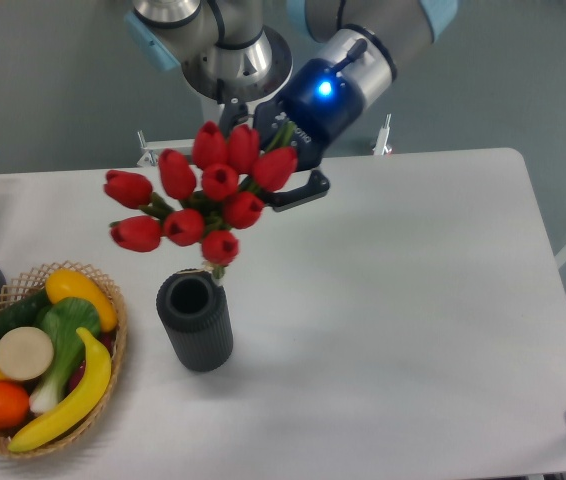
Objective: Pick up the flowers from the vase
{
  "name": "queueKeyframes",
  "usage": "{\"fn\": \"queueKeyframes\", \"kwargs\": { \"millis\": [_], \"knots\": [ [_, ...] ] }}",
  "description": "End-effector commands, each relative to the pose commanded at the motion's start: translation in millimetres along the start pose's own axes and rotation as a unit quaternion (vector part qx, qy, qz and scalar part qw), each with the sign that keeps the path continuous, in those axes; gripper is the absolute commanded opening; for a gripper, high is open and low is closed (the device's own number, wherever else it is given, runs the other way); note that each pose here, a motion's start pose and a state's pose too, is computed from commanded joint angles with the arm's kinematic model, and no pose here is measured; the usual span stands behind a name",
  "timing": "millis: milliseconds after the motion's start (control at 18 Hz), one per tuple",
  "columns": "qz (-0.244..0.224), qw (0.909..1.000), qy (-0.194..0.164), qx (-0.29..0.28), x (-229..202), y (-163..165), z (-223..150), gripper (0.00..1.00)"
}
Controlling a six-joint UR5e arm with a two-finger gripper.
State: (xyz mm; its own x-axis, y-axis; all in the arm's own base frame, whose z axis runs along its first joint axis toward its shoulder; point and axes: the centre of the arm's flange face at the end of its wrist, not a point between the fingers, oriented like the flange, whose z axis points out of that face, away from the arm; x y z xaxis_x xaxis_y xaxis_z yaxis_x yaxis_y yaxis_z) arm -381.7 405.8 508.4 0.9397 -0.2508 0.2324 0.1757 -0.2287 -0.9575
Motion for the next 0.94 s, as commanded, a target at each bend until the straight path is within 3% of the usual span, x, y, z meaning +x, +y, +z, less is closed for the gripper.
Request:
{"fn": "queueKeyframes", "kwargs": {
  "millis": [944],
  "knots": [
    [-0.001, 0.9998, -0.014, 0.011, -11.2, -1.5, -19.4, 0.37]
  ]
}}
